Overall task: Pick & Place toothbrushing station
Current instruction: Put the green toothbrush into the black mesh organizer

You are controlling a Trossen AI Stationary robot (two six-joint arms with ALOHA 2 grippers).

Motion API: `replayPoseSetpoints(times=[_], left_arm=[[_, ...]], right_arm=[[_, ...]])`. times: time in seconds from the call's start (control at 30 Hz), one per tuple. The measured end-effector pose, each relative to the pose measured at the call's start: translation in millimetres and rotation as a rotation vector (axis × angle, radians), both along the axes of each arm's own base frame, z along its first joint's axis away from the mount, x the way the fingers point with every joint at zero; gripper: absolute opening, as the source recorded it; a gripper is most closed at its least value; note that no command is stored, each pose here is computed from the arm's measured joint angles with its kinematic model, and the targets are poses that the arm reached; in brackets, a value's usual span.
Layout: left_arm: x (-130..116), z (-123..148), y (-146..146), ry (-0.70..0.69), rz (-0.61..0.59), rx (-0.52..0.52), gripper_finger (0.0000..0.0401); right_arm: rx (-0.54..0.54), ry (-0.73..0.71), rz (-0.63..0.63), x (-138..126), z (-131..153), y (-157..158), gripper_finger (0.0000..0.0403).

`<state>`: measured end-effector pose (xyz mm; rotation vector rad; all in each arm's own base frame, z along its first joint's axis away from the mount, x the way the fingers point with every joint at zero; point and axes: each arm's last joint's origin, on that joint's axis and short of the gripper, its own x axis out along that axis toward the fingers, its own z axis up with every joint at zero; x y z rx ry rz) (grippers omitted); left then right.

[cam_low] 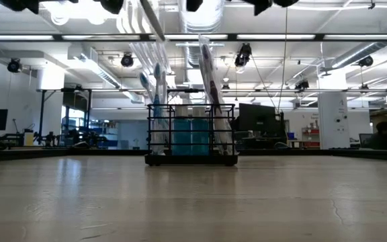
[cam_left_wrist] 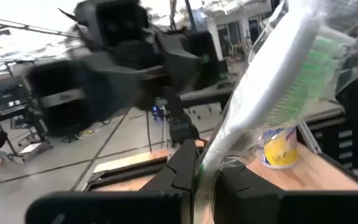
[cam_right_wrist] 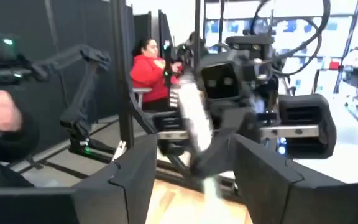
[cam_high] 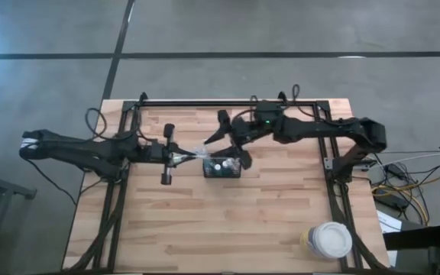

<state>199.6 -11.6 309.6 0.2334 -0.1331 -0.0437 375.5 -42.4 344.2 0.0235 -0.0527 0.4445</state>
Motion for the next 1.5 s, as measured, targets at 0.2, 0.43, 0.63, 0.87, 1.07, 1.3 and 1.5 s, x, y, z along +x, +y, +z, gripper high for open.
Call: replayPoseSetpoints(times=[0.2,0.43,0.63,0.87,1.07,1.3,1.5], left_arm=[[-36.5,6.5,1.8,0.003,-0.003,-0.055,0.0021],[-73.9,-2.4,4.1,0.004,-0.002,-0.082,0.0021],[-86.7,-21.2,5.5,0.042,0.017,-0.073,0.0021],[-101.3,-48.6,8.2,0.009,0.075,-0.106,0.0021],[-109.8,-77.8,10.3,-0.011,0.119,-0.175,0.0021],[-111.0,-107.0,11.1,-0.006,0.139,-0.210,0.0021],[-109.5,-112.9,11.4,0.018,0.152,-0.220,0.0021]], right_arm=[[-0.045,-0.121,-0.104,-62.9,29.5,10.9,0.0179],[-0.073,-0.180,-0.188,-138.8,20.5,18.0,0.0103],[-0.092,-0.190,-0.230,-184.4,-6.2,22.4,0.0029],[-0.096,-0.197,-0.309,-221.9,-43.6,23.8,0.0011],[-0.084,-0.219,-0.354,-245.0,-70.3,25.0,0.0012],[-0.028,-0.231,-0.369,-260.9,-95.8,26.6,0.0013],[0.014,-0.189,-0.408,-269.2,-115.5,24.7,0.0013]])
